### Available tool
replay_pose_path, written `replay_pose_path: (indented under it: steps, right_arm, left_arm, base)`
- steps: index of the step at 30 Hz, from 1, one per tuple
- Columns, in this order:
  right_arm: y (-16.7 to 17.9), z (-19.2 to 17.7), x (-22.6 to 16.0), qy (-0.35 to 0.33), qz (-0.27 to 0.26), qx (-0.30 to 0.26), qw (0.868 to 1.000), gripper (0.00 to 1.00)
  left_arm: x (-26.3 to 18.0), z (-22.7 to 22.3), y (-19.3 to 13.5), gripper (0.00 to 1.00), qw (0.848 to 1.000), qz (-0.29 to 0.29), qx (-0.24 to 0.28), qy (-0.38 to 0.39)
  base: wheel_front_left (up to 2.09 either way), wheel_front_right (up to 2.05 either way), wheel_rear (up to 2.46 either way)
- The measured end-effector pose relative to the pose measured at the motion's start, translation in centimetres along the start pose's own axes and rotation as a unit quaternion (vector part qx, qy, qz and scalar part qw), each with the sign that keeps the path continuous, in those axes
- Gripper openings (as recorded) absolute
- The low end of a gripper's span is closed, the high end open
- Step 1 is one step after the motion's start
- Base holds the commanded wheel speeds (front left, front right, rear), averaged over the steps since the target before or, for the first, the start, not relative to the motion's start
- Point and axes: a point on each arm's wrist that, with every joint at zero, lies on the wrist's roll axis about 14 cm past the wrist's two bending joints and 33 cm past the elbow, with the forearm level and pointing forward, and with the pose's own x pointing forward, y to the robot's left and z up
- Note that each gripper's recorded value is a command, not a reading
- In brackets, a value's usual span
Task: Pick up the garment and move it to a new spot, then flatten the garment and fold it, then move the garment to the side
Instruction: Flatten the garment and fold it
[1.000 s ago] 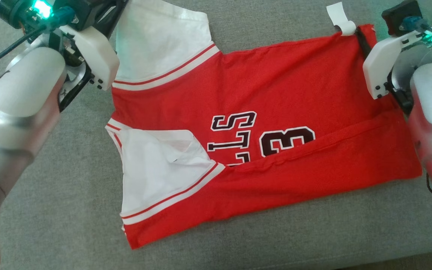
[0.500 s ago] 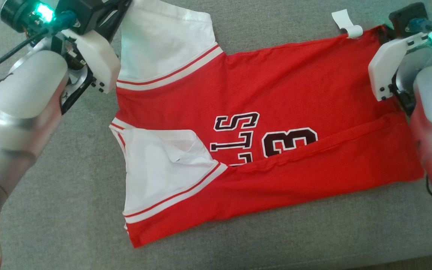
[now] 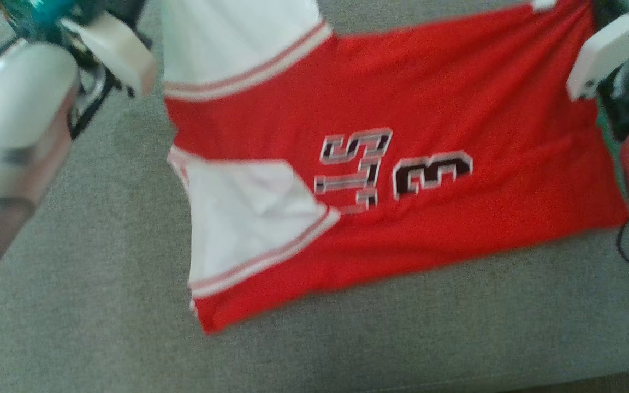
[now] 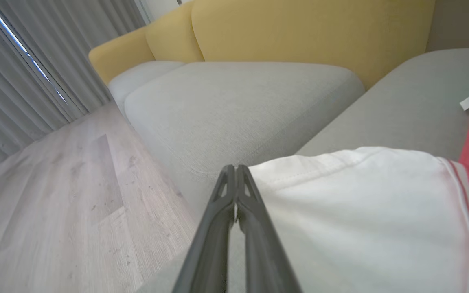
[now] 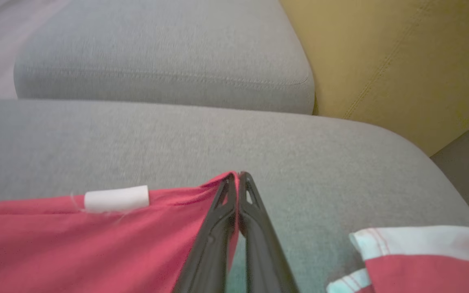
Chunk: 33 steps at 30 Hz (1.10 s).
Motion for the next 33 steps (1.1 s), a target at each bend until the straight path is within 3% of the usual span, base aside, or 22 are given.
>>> replay_pose_path:
  steps: [5,11,25,33]
  right_arm:
    - [-2.2,2.8,0.3,-0.049,-0.022,0.035,0.998,0.0]
    - [-1.9,2.9,-0.5,-0.067,-0.014,0.05,0.996,0.0]
    - [-1.5,-1.5,-4.9,-0.068,0.004,0.082,0.994,0.0]
    - [-0.5,-5.2,-7.0,-0.045,0.015,0.1,0.994,0.0]
  left_arm:
    - [0.1,3.0,2.5,0.0,0.998,0.036,-0.003,-0.047]
    - [-1.1,6.0,1.7,0.0,0.994,0.035,-0.035,-0.102]
    - [-9.2,1.3,-4.0,0.0,0.992,0.042,-0.09,-0.081]
    - [-13.3,-1.8,-7.7,0.0,0.986,0.058,-0.148,-0.049]
  base:
    - [0.0,0.0,0.0]
    - [0.0,0.0,0.0]
    - [0.0,0.0,0.0]
    - [0.0,0.0,0.0]
